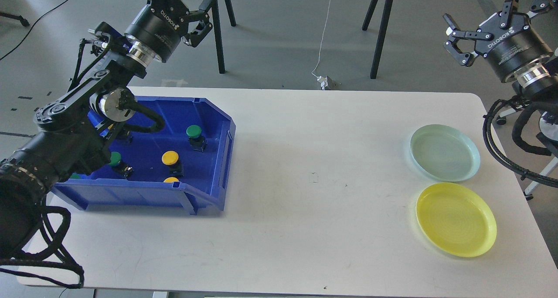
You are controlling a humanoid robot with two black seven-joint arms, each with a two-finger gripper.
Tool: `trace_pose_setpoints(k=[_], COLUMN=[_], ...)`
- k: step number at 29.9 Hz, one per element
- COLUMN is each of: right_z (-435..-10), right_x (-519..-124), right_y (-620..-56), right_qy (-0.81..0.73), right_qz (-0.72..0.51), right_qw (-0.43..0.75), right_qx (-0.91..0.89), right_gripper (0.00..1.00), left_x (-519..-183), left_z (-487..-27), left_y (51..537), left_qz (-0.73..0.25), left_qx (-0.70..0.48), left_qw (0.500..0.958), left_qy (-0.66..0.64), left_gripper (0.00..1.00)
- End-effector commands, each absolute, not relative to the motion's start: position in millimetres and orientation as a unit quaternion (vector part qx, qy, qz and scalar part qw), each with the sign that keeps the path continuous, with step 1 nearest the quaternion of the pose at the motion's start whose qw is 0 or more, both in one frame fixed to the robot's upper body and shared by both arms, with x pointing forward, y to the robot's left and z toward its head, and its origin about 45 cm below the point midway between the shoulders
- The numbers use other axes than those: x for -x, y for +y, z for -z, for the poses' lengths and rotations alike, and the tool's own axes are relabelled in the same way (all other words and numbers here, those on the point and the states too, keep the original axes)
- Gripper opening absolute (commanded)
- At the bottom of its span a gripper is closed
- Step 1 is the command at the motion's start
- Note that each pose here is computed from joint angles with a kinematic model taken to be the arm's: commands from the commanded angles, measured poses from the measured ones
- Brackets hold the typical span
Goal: Pass button and place on color plate
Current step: 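Move the left gripper over the blue bin toward the buttons, then lower the left gripper into the bin and grasp a yellow button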
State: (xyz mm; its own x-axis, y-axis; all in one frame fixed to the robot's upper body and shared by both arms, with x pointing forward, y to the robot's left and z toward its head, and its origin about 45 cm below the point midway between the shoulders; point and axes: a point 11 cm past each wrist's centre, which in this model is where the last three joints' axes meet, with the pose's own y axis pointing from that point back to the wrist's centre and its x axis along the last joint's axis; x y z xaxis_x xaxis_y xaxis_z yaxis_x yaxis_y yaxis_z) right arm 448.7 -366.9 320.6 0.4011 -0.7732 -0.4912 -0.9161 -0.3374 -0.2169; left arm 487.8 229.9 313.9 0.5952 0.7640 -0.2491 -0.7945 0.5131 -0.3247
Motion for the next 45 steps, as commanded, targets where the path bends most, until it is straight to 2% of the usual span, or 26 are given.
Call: trace_pose_setpoints(k=[1,4,9,17,20,26,30,33,38,42,45], right_z=[-322.0,-321.7,-321.2,-313.3,-304.9,-306.1,-303.8,-301.8,-296.6,-288.0,-280.8], right_x=[-449.2,-448.3,-450.6,-449.8,-446.6,-445.2,-443.6,-442.2,-437.6,-432.5,-428.7], right_y=[-366.8,-366.5,-373.7,-372.4,-374.6,-381.3,-383.2,-386.3,-394.0,-399.4,-402.5], right_qy=[0.525,0.524,0.534,0.536,0.540,0.546,0.548,0.551,0.558,0.565,0.569], right_qz=[-0.152,-0.153,-0.150,-0.156,-0.162,-0.159,-0.160,-0.161,-0.162,-0.168,-0.172], right_qw=[0.239,0.241,0.240,0.235,0.230,0.229,0.227,0.225,0.219,0.212,0.205], right_qx=[0.802,0.802,0.797,0.795,0.793,0.790,0.789,0.787,0.784,0.780,0.777], right_gripper=[1.00,1.00,1.00,1.00,1.00,1.00,1.00,1.00,1.00,1.00,1.00], left_x=[-487.6,-488.8,-496.9,-474.9,-465.7,-435.1,-421.9,-415.8,-403.9,-390.3,-377.5], left_z=[-313.6,-316.5,-326.3,-334.1,-348.0,-372.7,-373.2,-369.3,-332.3,-275.3,-249.3], left_y=[230.6,236.8,262.3,237.1,214.7,181.2,176.2,190.4,240.7,285.6,311.4], left_qz=[-0.449,-0.454,-0.490,-0.448,-0.411,-0.303,-0.223,-0.161,-0.051,0.035,0.052], left_qx=[0.204,0.204,0.258,0.376,0.364,0.172,0.000,-0.147,-0.371,-0.492,-0.524], left_qw=[0.869,0.867,0.831,0.805,0.832,0.932,0.952,0.927,0.836,0.773,0.765], left_qy=[0.036,0.032,0.050,0.097,0.073,-0.100,-0.210,-0.305,-0.401,-0.398,-0.370], left_gripper=[1.00,1.00,1.00,1.00,1.00,1.00,1.00,1.00,0.98,0.98,0.98])
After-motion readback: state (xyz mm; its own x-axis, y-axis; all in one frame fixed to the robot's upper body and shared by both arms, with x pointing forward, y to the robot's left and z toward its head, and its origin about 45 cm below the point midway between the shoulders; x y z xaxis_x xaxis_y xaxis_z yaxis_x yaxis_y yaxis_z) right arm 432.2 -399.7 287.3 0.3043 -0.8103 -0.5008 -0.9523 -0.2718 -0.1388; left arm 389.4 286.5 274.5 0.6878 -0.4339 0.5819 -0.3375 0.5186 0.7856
